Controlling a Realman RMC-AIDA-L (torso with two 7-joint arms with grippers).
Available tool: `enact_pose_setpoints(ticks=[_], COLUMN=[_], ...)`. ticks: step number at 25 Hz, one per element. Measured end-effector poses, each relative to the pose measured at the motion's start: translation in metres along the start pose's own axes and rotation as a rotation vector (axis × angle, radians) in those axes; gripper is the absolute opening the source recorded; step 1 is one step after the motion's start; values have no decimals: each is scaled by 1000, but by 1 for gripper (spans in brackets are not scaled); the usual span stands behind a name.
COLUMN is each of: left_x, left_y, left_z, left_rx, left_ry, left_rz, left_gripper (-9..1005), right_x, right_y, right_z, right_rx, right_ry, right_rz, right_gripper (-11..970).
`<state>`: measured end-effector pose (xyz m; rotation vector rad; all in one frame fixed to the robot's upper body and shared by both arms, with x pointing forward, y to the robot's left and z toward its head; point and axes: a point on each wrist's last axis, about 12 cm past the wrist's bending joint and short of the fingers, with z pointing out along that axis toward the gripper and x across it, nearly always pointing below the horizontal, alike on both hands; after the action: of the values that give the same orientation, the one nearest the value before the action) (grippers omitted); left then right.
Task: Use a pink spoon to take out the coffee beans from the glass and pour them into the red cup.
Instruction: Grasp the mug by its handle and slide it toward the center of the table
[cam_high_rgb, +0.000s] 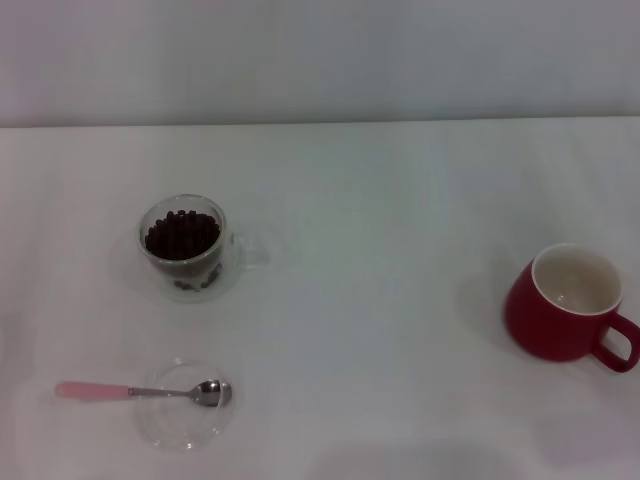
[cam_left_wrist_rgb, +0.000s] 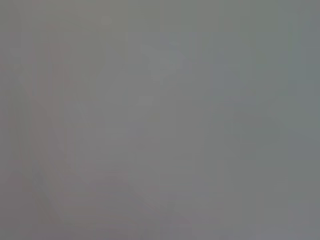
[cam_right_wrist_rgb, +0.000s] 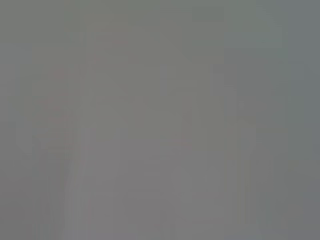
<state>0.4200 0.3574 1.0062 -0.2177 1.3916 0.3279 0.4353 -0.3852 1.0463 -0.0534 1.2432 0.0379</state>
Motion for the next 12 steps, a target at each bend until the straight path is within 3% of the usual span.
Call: enact_pose_setpoints(ticks=[12], left_x=[0], left_y=[-1], left_z=[1], left_rx=[4], left_ry=[-3], left_rz=[3], left_gripper=[888], right_x=[0], right_y=[0], right_z=[1], right_rx=[-1], right_ry=[-2], right_rz=[0], right_gripper=[866])
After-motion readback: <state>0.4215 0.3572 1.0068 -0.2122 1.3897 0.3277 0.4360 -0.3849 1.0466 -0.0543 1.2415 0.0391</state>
